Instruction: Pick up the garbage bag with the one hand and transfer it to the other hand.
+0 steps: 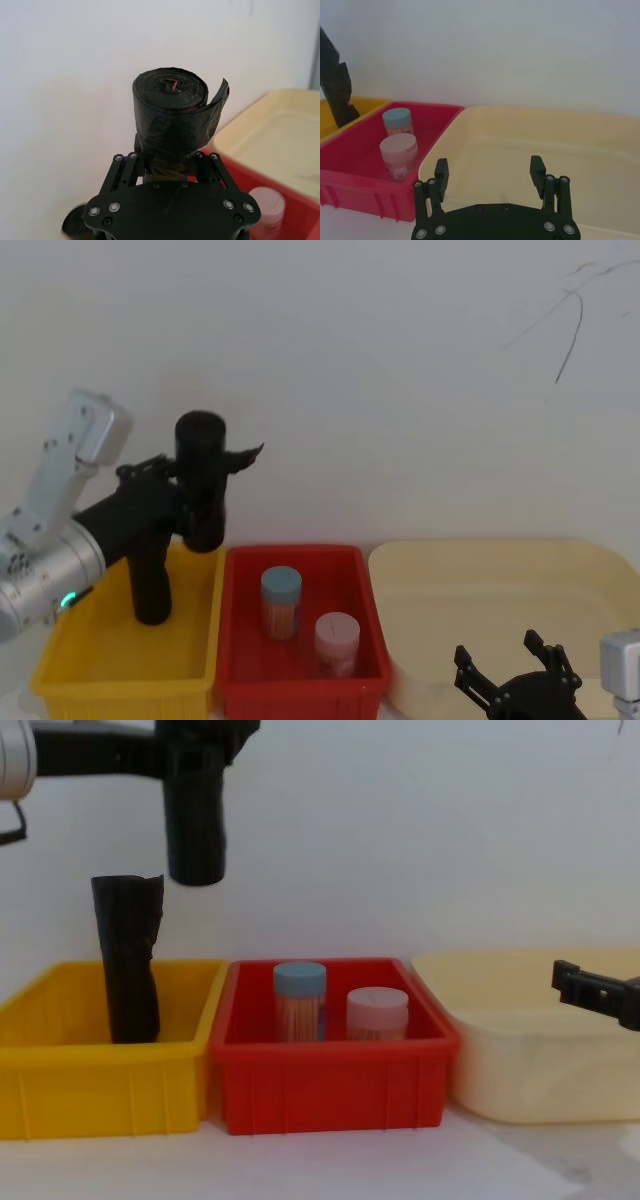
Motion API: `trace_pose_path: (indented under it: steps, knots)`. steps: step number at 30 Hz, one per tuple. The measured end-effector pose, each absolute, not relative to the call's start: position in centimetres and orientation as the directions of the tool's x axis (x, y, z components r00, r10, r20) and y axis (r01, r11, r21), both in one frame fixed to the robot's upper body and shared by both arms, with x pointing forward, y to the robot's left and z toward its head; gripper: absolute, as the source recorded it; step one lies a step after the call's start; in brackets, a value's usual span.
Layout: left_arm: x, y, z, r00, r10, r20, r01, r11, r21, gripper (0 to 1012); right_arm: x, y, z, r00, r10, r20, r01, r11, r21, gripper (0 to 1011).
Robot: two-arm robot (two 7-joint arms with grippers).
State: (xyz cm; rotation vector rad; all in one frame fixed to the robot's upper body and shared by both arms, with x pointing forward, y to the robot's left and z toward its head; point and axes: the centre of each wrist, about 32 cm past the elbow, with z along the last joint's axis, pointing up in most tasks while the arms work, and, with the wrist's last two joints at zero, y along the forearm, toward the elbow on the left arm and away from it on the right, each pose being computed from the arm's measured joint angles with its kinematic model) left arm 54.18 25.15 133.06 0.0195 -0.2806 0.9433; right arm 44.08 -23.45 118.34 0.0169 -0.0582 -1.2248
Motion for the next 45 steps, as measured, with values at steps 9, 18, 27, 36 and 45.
trace_pose_path:
  steps: [9, 18, 27, 36, 45]
  knots:
    - [55.2, 24.8, 135.0, 0.658, 0.719, 0.223, -0.715, 0.690, -0.115, 435, 44.1, -23.5, 118.3, 0.338, -0.941, 0.036, 0.940, 0.339, 0.044, 1004]
    - [57.2, 23.7, 136.0, 0.767, 0.615, 0.185, -0.609, 0.788, -0.096, 435, 44.2, -23.6, 118.8, 0.350, -0.935, 0.046, 0.935, 0.352, 0.044, 1004]
    - [59.6, 21.5, 136.0, 0.855, 0.496, 0.148, -0.492, 0.868, -0.070, 435, 44.6, -24.3, 120.4, 0.409, -0.911, 0.058, 0.912, 0.411, 0.024, 1004]
    - [61.1, 19.8, 135.7, 0.900, 0.415, 0.134, -0.411, 0.910, -0.059, 435, 45.4, -24.8, 122.3, 0.448, -0.893, 0.046, 0.894, 0.449, 0.012, 1004]
    - [62.0, 18.6, 135.5, 0.928, 0.349, 0.129, -0.347, 0.937, -0.044, 435, 46.7, -25.0, 124.1, 0.470, -0.883, 0.008, 0.882, 0.470, 0.010, 1005]
